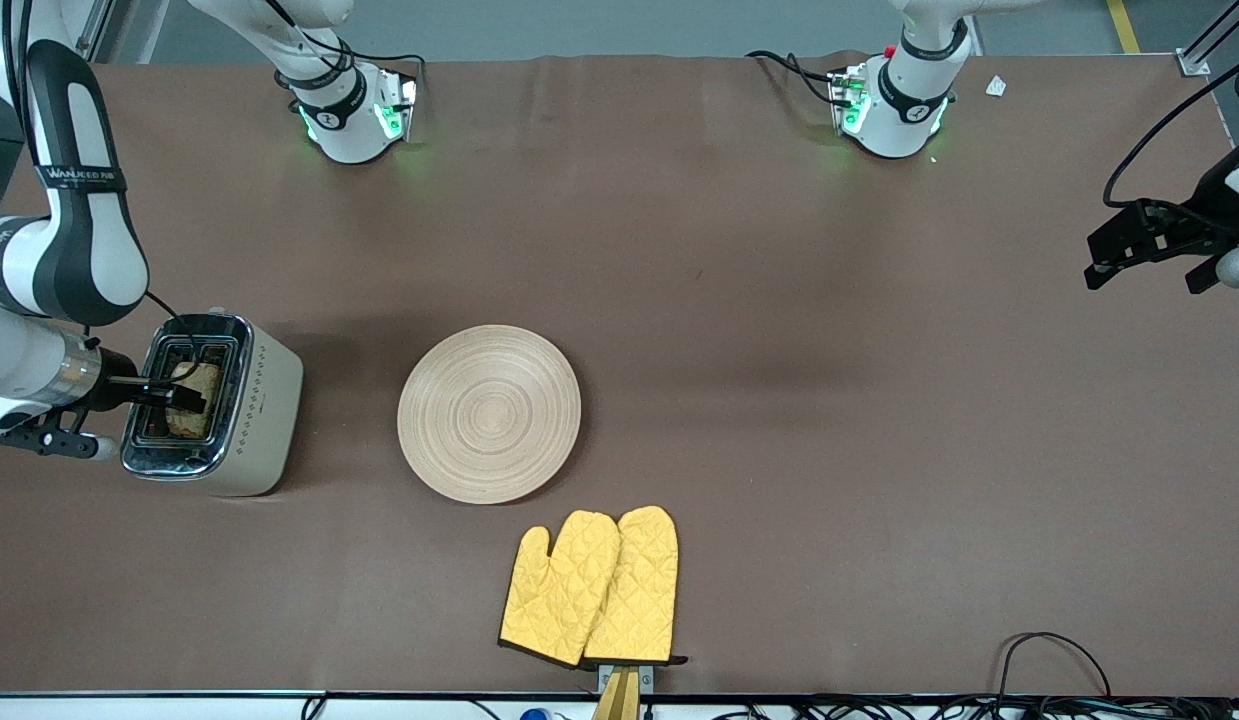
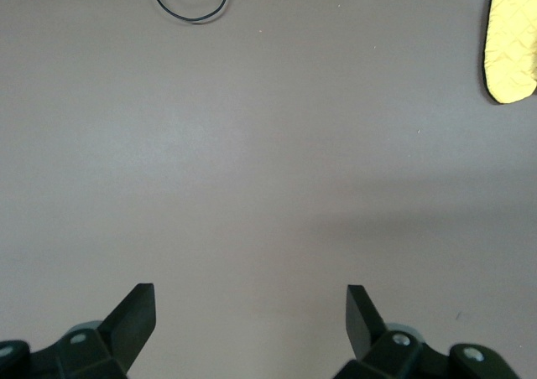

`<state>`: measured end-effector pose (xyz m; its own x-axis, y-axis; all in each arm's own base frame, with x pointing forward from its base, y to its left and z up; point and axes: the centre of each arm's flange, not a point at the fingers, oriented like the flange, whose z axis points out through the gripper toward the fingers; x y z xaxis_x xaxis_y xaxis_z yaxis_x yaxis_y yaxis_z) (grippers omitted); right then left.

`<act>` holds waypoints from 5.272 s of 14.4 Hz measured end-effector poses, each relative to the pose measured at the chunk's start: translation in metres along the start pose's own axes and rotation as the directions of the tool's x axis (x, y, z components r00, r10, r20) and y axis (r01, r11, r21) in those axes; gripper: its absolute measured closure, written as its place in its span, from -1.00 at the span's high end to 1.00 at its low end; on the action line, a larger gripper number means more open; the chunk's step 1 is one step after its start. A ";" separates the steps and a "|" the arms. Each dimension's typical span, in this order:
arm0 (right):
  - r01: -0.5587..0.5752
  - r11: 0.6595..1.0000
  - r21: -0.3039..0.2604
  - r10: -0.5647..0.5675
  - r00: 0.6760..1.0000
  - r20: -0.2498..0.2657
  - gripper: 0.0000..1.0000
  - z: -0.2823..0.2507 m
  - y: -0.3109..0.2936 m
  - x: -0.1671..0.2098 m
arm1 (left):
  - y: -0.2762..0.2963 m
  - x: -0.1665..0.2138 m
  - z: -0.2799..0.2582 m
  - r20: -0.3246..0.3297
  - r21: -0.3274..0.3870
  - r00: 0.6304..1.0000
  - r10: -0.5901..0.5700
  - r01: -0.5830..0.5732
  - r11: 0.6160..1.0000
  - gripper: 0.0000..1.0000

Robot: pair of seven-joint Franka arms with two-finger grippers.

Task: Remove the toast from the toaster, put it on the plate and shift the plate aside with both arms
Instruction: 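Reach the right gripper down into the toaster slot around the bread, then grasp the bread slice and lift it out of the toaster, then carry the bread over the wooden plate and lower it down, then release the bread and withdraw the right gripper while the left gripper reaches the plate, then grip the wooden plate rim with the left gripper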

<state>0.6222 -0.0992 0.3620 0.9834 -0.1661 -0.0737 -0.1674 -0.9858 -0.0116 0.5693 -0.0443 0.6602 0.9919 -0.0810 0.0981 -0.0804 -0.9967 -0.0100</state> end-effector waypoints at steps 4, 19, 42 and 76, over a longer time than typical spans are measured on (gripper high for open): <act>0.009 1.000 0.001 -0.009 1.000 -0.003 -0.63 -0.002 -0.005 0.000 | 0.000 0.000 0.000 0.000 0.000 1.000 0.000 0.000 1.000 1.00; 0.027 0.998 0.060 -0.031 0.997 0.074 -0.77 -0.063 -0.286 -0.063 | 0.000 0.000 0.001 0.002 0.000 1.000 0.000 0.000 1.000 1.00; -0.080 0.970 0.229 0.053 0.991 0.122 1.00 0.098 -0.257 -0.067 | 0.039 0.018 0.141 0.327 -0.423 0.944 0.039 0.109 0.899 1.00; 0.182 0.982 -0.056 -0.189 0.968 -0.163 1.00 -0.260 -0.045 -0.090 | 0.449 -0.030 0.521 0.198 -0.795 0.969 -0.146 0.245 0.554 -0.77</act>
<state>0.5597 -0.0455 0.6283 0.9954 0.0219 0.0935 0.0191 -0.9993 0.0311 0.5546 -0.4883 0.1344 0.9927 0.0673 -0.1001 0.1206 -0.5738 0.8101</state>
